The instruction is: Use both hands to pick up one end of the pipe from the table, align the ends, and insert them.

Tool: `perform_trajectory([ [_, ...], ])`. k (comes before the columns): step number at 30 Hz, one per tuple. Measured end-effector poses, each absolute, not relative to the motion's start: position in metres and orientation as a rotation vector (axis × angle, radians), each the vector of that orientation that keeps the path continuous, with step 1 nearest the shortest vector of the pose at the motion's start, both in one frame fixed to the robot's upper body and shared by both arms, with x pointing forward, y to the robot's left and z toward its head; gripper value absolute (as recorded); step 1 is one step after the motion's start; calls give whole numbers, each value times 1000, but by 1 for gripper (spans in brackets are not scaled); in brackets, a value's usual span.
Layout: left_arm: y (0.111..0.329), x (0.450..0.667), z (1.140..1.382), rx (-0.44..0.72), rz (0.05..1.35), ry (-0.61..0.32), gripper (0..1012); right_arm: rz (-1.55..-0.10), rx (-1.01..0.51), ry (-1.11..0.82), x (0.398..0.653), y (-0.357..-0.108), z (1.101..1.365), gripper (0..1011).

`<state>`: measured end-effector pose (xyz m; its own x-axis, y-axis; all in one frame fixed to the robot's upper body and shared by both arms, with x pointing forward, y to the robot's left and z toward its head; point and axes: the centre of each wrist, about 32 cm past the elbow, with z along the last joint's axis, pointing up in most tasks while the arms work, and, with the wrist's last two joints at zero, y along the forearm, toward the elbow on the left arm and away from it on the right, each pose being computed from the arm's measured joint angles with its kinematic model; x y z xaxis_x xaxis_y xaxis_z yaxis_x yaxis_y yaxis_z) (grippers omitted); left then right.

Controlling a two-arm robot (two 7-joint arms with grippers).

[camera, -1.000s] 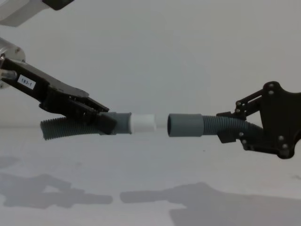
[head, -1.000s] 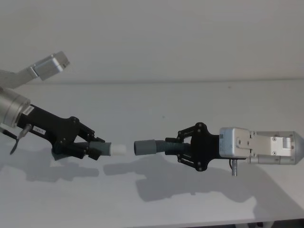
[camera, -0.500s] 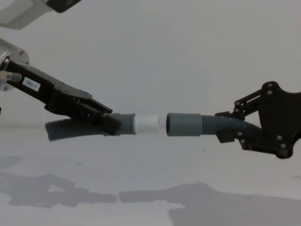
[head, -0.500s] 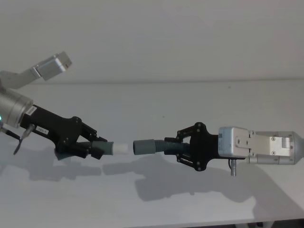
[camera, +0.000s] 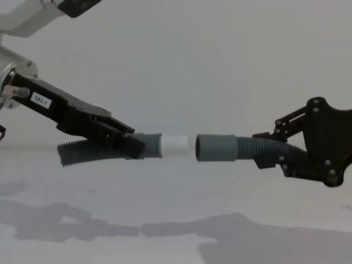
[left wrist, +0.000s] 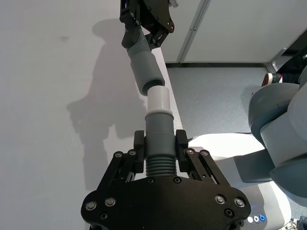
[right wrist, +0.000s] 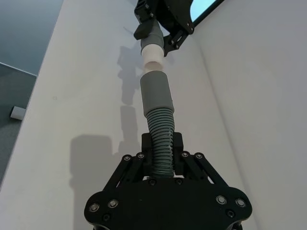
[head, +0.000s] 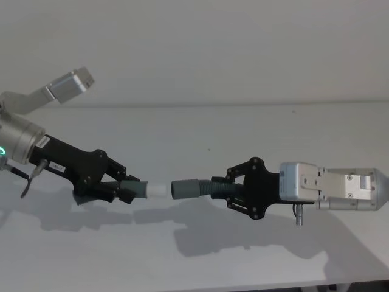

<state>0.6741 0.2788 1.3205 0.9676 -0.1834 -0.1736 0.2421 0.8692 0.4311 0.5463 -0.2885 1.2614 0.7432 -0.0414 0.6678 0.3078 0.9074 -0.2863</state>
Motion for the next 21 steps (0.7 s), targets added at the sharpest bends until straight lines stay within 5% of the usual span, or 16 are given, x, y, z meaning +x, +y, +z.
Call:
perform_trajectory([
  [21, 277, 678, 1319, 455, -230, 140, 354, -187, -408, -703, 548, -289, 1258, 213],
])
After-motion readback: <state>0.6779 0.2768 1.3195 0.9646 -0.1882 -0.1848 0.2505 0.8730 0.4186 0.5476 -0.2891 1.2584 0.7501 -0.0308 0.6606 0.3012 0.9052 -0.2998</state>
